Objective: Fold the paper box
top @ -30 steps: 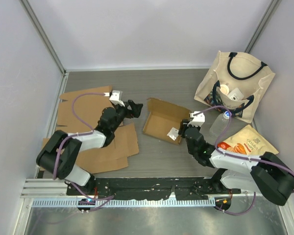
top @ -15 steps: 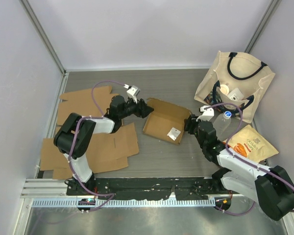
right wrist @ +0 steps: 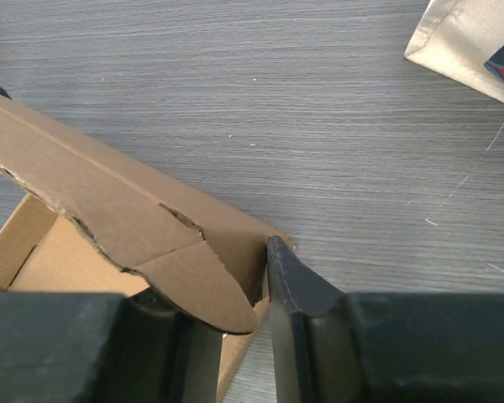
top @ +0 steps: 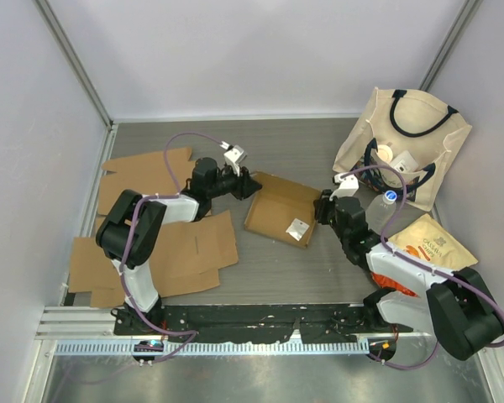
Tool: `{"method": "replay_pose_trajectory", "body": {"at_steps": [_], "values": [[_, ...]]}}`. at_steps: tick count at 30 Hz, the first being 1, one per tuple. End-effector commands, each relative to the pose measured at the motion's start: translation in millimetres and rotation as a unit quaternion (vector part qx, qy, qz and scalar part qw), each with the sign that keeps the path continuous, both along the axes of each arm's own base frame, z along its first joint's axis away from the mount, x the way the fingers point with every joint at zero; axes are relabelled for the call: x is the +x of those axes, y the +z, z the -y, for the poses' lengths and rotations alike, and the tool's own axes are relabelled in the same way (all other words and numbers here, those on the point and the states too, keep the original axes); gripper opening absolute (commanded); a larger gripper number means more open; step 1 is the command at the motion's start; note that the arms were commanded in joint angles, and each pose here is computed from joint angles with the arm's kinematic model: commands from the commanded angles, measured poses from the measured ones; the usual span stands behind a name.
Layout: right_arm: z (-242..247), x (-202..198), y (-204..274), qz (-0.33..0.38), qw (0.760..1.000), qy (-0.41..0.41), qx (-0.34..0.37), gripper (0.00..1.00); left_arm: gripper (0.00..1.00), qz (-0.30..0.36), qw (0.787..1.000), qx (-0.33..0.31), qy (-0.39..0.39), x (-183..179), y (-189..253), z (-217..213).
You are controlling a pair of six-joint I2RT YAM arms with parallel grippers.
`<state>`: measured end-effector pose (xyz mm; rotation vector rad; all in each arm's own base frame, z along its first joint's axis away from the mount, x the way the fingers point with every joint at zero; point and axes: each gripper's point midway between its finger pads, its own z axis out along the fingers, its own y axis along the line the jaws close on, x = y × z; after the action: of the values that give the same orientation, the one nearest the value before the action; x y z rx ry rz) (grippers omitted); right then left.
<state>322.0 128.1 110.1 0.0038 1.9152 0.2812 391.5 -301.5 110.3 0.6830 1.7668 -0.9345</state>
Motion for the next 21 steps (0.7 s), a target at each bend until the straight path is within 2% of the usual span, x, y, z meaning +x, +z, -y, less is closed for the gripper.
{"method": "replay_pose_trajectory", "body": {"at_steps": [1,5,6,7,10,13,15,19,21], "values": [[-5,15,27,0.035,0.999,0.000,0.005,0.25,0.27,0.036,0.999,-0.001,0.003,11,18,-1],[-1,18,26,0.035,0.999,-0.014,0.003,0.16,0.15,0.050,0.997,0.006,0.060,22,22,-10],[-1,18,26,0.035,0.999,-0.016,0.003,0.14,0.10,0.052,0.996,0.010,0.071,23,22,-11],[0,19,26,0.035,0.999,-0.022,0.006,0.11,0.01,0.054,0.995,0.009,0.080,21,24,-9],[6,25,25,0.037,0.998,-0.050,0.011,0.01,0.00,0.066,0.989,0.012,0.133,22,27,-7],[6,31,25,0.035,0.996,-0.079,0.023,0.01,0.00,0.074,0.978,0.007,0.197,24,31,-2],[12,35,29,0.045,0.991,-0.123,0.029,0.01,0.00,0.084,0.959,0.002,0.269,32,38,-6],[10,46,40,0.072,0.983,-0.165,0.025,0.01,0.00,0.073,0.941,-0.016,0.331,46,37,-4],[8,51,50,0.088,0.980,-0.179,0.025,0.01,0.00,0.072,0.938,-0.029,0.338,51,38,-2]]}}
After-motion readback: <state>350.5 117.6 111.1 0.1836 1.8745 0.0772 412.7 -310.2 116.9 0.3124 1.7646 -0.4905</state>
